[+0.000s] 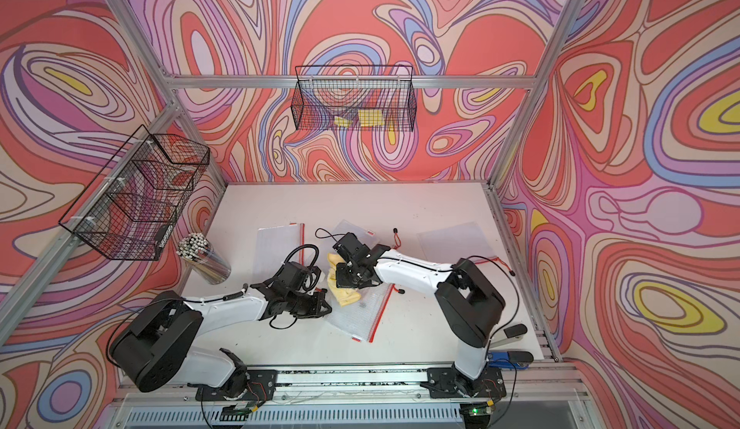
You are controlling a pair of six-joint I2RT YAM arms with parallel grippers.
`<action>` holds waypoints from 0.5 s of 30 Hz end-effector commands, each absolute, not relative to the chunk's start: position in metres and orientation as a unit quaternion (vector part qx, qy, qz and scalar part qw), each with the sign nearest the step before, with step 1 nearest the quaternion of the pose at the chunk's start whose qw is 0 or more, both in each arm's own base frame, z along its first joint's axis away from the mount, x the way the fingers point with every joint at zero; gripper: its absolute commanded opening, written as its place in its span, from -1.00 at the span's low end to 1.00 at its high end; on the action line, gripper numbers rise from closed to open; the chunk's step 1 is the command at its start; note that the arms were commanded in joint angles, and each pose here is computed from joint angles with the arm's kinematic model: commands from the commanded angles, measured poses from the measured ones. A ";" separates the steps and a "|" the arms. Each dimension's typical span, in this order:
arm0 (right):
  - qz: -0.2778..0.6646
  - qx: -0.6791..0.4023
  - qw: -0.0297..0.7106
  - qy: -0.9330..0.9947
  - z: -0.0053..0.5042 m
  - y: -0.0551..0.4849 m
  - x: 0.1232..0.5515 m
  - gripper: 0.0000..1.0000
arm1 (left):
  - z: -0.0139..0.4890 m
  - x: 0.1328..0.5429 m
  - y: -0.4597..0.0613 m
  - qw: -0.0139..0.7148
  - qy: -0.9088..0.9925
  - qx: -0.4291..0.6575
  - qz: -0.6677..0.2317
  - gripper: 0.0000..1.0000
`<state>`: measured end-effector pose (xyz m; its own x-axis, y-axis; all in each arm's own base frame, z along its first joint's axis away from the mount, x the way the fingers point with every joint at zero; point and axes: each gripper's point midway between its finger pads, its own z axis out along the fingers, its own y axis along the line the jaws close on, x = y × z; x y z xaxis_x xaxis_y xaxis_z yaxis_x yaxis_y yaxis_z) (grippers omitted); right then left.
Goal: Wipe the document bag
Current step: Wipe the dirt from the document bag.
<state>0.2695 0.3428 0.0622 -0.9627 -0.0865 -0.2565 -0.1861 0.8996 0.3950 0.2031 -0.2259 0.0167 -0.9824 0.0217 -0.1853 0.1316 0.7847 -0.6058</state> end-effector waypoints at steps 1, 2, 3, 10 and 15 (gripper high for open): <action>0.215 -0.076 0.078 0.971 0.029 0.350 0.261 -1.00 | 0.008 0.202 -0.219 0.080 0.949 0.036 -0.302 -1.00; 0.211 -0.072 0.079 0.972 0.024 0.349 0.261 -1.00 | 0.008 0.201 -0.219 0.079 0.950 0.036 -0.301 -1.00; 0.207 -0.072 0.082 0.972 0.021 0.347 0.262 -1.00 | 0.008 0.202 -0.219 0.081 0.950 0.035 -0.300 -1.00; 0.158 -0.027 0.086 0.983 -0.009 0.292 0.282 -1.00 | 0.007 0.201 -0.218 0.079 0.950 0.034 -0.299 -1.00; 0.105 0.026 0.092 0.990 -0.030 0.225 0.309 -1.00 | 0.007 0.202 -0.217 0.081 0.951 0.035 -0.296 -1.00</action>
